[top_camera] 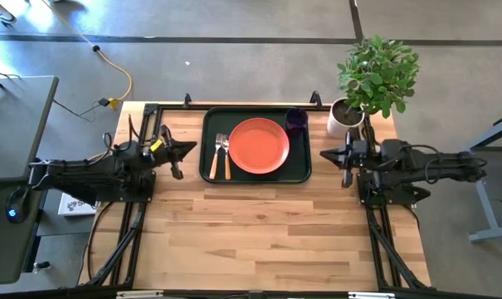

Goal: Pick and place plate/cup/fork/spoon on tray
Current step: Return to Home Position

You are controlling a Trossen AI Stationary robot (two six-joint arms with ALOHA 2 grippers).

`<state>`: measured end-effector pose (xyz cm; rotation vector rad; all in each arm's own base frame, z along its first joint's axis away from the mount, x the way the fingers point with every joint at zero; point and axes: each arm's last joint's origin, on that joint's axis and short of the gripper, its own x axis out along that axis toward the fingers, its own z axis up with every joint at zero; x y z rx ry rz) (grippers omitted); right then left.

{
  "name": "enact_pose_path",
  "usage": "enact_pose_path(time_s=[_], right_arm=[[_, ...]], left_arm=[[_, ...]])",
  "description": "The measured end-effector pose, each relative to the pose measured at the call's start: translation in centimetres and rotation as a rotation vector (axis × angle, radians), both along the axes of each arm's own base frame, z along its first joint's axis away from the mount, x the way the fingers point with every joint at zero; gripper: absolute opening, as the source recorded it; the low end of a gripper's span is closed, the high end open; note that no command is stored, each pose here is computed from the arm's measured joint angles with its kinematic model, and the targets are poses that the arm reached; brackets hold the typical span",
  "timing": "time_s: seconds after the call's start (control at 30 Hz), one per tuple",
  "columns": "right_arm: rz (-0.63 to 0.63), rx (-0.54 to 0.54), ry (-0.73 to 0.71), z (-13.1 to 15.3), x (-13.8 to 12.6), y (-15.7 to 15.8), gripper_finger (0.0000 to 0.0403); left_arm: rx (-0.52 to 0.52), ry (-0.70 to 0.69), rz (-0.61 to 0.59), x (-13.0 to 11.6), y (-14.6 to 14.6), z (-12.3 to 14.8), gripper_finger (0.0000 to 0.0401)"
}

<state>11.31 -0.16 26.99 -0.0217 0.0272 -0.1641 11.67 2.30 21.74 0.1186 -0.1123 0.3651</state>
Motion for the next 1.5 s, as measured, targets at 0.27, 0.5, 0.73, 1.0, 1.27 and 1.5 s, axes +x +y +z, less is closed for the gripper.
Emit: enact_pose_path(time_s=[0.27,0.5,0.73,1.0,1.27,1.5], right_arm=[[0.050,0.026,-0.189,-4.9,-0.1,0.3,0.0000],[0.105,0.069,-0.197,-5.3,-0.9,0.4,0.0000],[0.110,0.092,-0.194,-7.3,-1.2,0.4,0.0000],[0.112,0.127,-0.196,-8.8,-1.5,0.3,0.0000],[0.124,0.094,-0.043,-10.3,-1.4,0.4,0.0000],[0.140,0.021,-0.026,-10.3,-1.4,0.4,0.0000]], left_arm=[[-0.041,-0.023,-0.004,-0.7,-0.1,-3.5,0.0000],[0.005,-0.057,0.001,-1.3,-0.2,-3.0,0.0000],[-0.012,-0.035,-0.038,-1.7,-0.3,-3.3,0.0000],[-0.076,0.027,-0.048,-1.7,-0.4,-4.2,0.0000],[-0.089,0.129,-0.036,-1.8,-0.4,-5.2,0.0000],[-0.048,0.149,-0.032,-1.7,-0.4,-5.2,0.0000]])
